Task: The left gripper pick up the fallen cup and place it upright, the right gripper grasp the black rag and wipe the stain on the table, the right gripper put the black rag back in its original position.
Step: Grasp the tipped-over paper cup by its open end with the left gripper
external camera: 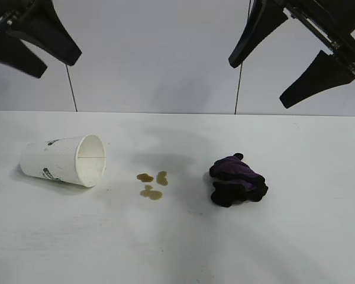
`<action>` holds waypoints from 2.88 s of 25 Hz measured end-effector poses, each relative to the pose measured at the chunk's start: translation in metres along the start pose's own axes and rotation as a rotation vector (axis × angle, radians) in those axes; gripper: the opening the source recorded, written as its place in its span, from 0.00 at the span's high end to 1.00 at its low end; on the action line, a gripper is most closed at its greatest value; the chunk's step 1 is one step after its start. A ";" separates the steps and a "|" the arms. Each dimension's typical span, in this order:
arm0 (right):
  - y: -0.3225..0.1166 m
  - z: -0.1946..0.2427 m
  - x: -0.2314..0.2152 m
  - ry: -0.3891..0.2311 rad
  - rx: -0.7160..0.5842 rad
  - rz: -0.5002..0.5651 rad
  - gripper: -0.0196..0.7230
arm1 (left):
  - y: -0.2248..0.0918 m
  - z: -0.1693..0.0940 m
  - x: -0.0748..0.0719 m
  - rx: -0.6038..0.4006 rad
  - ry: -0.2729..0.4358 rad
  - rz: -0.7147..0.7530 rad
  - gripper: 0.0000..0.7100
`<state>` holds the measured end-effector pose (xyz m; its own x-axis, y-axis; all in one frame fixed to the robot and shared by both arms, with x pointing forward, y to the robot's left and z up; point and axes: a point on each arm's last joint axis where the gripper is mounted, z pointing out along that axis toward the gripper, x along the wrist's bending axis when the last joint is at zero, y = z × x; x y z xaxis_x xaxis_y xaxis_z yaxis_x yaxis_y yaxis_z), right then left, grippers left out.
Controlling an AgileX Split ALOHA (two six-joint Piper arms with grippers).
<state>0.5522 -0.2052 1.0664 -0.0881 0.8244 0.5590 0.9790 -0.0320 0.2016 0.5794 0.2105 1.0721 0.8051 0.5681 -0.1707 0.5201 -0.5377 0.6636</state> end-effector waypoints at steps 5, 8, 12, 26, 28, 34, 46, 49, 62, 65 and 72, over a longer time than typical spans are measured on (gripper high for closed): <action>0.000 0.000 0.000 0.000 -0.001 0.000 0.21 | 0.016 0.005 -0.017 0.133 0.042 0.409 0.02; 0.000 0.000 0.000 0.000 -0.002 -0.001 0.21 | 0.020 0.021 -0.030 0.249 0.093 0.603 0.02; 0.000 0.000 0.000 0.001 0.001 -0.001 0.21 | 0.023 0.054 -0.044 0.390 0.130 0.812 0.02; 0.000 0.000 0.000 0.001 0.001 -0.001 0.21 | -0.005 0.133 -0.021 0.721 0.194 0.952 0.02; 0.000 0.000 0.000 0.001 0.001 -0.001 0.21 | -0.006 0.136 -0.019 0.718 0.207 0.964 0.02; 0.000 0.000 0.000 0.001 0.001 -0.001 0.21 | -0.014 0.149 -0.013 0.756 0.196 0.980 0.02; 0.000 0.000 0.000 0.001 0.001 -0.001 0.21 | -0.032 0.180 -0.004 0.785 0.153 0.982 0.02; 0.000 0.000 0.000 0.001 0.001 -0.001 0.21 | -0.032 0.184 -0.003 0.765 0.162 0.992 0.02; 0.000 0.000 0.000 0.001 0.001 -0.001 0.21 | -0.034 0.192 -0.001 0.739 0.179 0.979 0.15; 0.000 0.000 0.000 0.001 0.001 -0.001 0.21 | -0.033 0.192 -0.001 0.736 0.184 0.971 0.17; 0.000 0.000 0.000 0.001 0.001 -0.001 0.21 | -0.025 0.183 -0.007 0.641 0.203 0.802 0.17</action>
<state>0.5522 -0.2051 1.0669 -0.0893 0.8241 0.5594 0.9791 -0.0303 0.2009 0.6135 0.1059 0.9237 0.9487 -0.0395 0.3136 -0.0439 -0.9990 0.0071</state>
